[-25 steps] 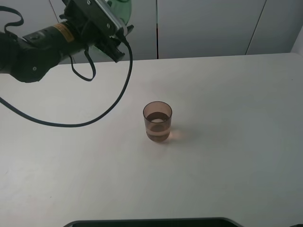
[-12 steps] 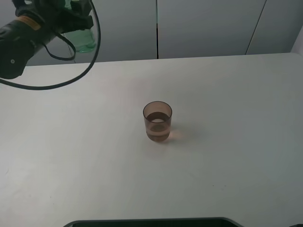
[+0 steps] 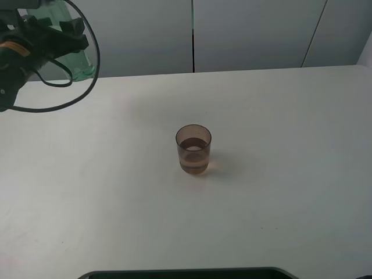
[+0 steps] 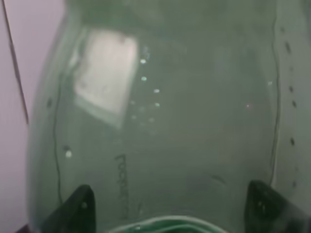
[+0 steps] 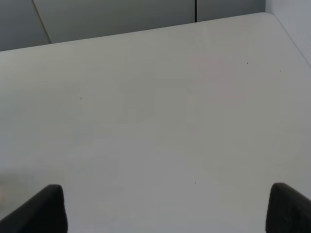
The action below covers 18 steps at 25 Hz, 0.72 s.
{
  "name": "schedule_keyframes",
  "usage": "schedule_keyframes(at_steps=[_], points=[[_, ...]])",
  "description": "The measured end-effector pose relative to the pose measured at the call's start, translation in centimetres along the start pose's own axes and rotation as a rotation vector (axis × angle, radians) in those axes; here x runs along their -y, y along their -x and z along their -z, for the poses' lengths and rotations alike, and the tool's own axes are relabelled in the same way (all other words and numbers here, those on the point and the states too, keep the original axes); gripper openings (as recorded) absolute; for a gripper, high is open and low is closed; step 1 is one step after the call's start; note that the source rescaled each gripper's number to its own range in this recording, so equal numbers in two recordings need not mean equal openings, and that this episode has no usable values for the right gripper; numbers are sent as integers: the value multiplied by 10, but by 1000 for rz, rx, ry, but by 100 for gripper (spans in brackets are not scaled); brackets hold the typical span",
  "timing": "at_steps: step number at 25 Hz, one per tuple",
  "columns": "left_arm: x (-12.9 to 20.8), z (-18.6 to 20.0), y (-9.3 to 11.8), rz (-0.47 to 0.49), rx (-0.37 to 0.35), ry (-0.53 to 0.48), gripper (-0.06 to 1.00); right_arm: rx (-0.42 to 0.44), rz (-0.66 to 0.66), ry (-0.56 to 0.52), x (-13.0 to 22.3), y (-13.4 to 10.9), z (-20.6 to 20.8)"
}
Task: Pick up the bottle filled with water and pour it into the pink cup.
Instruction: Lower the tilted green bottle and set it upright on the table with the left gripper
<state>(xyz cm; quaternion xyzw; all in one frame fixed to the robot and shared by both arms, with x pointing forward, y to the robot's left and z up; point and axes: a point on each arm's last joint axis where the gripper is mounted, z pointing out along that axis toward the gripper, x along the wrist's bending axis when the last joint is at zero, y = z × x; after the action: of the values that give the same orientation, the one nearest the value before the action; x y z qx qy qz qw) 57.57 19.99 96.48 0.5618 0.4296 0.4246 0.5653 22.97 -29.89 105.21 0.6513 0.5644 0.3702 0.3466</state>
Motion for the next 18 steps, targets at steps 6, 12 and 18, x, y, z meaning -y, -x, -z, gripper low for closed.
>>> schedule_keyframes(at_steps=[6,12,18], points=[[45,-7,0,66,1,-33,0,0,0,0,0,0,0],[81,-8,2,66,21,-113,0,0,0,0,0,0,0],[91,-11,2,66,20,-129,0,0,0,0,0,0,0]])
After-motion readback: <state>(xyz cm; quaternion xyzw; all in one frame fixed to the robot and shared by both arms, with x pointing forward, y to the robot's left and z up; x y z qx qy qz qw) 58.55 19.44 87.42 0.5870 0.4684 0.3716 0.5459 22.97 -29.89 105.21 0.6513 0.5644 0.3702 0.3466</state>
